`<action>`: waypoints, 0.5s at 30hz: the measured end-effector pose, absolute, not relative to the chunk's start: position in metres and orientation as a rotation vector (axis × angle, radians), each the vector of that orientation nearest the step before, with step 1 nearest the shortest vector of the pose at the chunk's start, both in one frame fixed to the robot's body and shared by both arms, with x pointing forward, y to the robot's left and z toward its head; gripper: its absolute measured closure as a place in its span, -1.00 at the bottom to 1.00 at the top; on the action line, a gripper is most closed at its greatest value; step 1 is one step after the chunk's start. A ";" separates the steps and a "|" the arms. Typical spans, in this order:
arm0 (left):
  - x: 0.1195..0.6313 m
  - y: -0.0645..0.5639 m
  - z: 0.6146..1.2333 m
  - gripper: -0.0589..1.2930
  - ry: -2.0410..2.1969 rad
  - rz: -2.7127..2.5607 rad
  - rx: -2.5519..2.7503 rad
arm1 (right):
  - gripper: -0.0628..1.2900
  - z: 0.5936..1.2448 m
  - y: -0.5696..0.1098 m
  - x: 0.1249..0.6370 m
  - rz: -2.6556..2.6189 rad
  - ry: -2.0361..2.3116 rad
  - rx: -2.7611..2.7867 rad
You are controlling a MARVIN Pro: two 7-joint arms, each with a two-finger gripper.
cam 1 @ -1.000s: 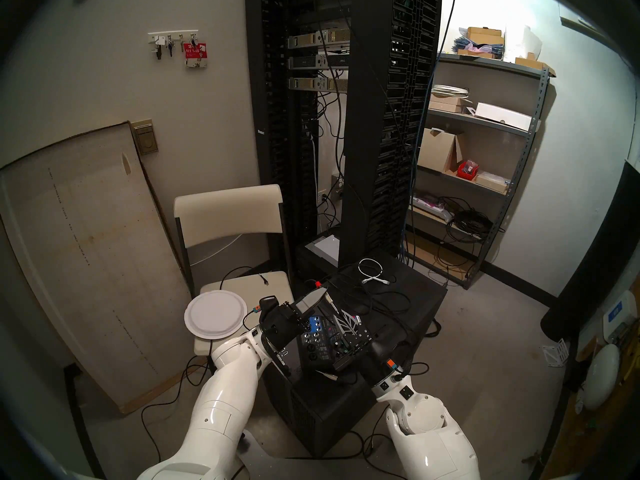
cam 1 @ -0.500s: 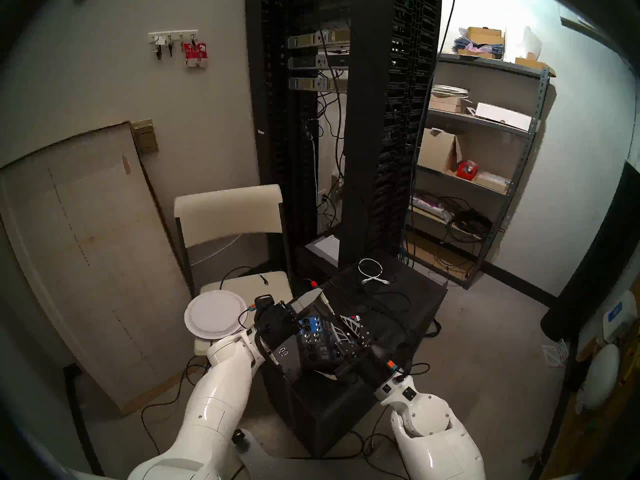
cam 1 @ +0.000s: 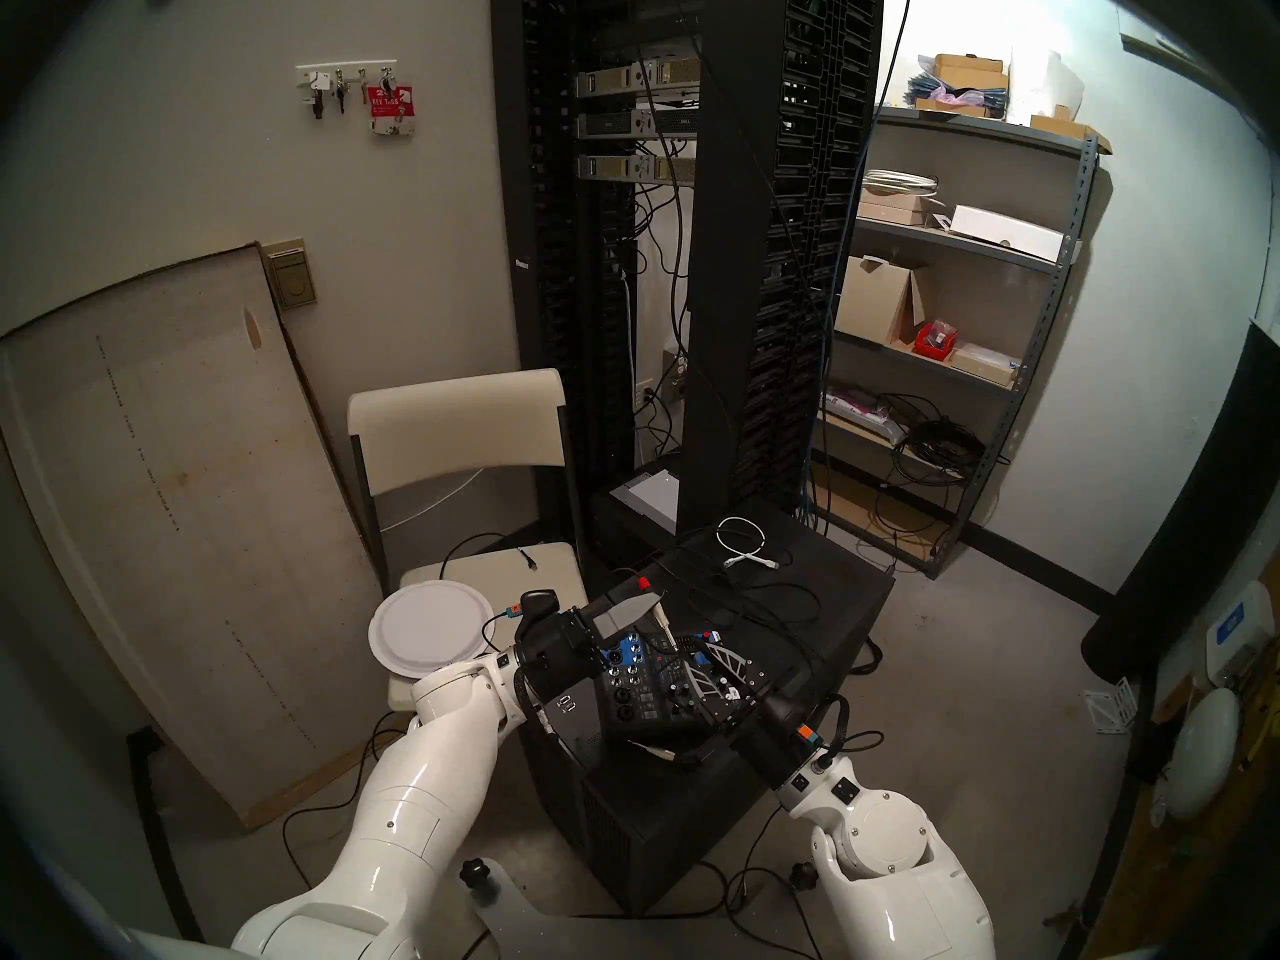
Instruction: Insert aux cable
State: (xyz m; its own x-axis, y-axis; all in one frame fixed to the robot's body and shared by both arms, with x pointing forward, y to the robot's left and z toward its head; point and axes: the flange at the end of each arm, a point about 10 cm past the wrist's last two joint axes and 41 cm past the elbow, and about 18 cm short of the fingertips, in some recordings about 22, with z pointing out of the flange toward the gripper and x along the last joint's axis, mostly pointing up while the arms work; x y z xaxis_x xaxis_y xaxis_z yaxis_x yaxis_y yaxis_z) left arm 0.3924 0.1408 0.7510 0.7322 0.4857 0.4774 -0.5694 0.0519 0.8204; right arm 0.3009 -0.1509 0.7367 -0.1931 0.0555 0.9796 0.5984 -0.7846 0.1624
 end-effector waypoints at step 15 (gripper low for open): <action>0.376 0.157 0.766 0.69 -0.369 0.863 1.306 | 0.31 0.741 -0.167 0.306 -2.002 -0.737 -1.771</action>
